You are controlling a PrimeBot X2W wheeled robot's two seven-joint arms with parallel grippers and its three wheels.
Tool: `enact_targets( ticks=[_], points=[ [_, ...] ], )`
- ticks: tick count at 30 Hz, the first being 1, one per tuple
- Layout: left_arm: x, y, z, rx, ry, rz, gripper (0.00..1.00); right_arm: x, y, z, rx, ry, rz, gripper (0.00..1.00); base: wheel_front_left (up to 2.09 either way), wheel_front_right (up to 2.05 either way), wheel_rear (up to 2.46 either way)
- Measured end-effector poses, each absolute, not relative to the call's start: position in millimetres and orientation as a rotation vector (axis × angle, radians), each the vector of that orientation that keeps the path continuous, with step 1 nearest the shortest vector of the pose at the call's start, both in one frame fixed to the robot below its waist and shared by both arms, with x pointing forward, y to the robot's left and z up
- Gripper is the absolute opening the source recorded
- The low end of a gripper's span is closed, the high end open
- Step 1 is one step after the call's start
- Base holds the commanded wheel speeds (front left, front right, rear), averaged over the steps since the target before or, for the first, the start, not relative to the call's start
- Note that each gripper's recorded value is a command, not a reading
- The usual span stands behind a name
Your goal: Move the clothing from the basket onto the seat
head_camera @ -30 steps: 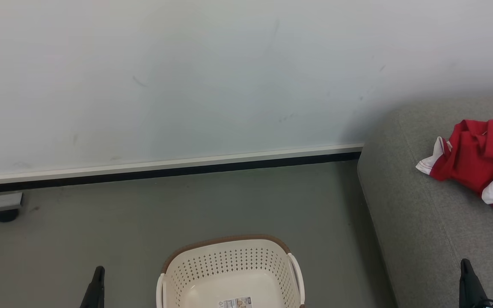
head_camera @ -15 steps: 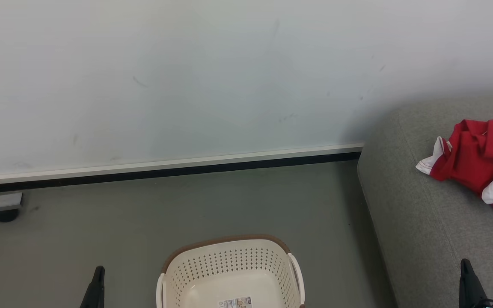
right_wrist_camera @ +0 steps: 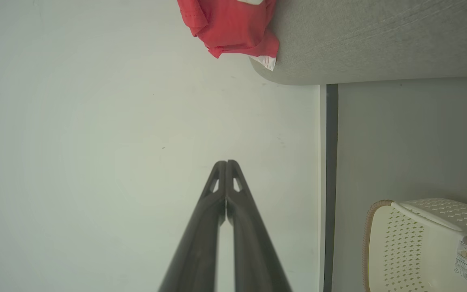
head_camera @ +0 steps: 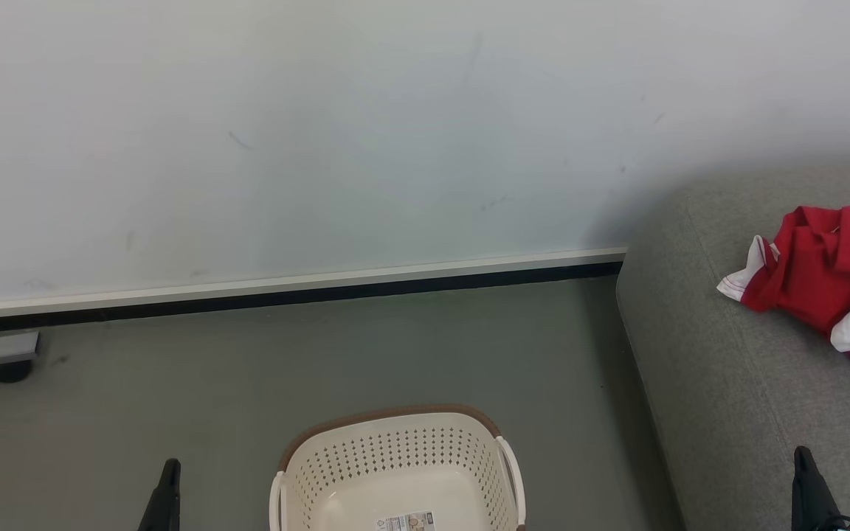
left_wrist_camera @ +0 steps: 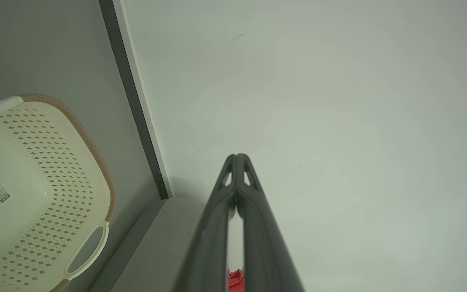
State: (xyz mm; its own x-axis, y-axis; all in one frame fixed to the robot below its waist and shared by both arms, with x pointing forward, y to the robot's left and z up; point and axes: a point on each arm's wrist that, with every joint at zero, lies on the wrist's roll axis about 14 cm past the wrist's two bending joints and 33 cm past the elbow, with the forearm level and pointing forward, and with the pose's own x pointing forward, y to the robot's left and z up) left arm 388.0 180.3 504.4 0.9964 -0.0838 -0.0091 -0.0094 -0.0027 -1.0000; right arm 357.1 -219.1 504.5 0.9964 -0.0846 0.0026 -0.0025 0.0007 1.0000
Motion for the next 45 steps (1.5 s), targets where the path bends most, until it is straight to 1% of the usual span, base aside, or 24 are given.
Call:
enact_targets(
  ticks=[45],
  points=[
    [388.1, 180.3, 504.5, -1.573, 0.073, -0.059, 0.00, 357.1, -219.0, 504.5, 1.569, -0.068, -0.064, 0.00, 0.00, 0.00, 0.00]
  ],
)
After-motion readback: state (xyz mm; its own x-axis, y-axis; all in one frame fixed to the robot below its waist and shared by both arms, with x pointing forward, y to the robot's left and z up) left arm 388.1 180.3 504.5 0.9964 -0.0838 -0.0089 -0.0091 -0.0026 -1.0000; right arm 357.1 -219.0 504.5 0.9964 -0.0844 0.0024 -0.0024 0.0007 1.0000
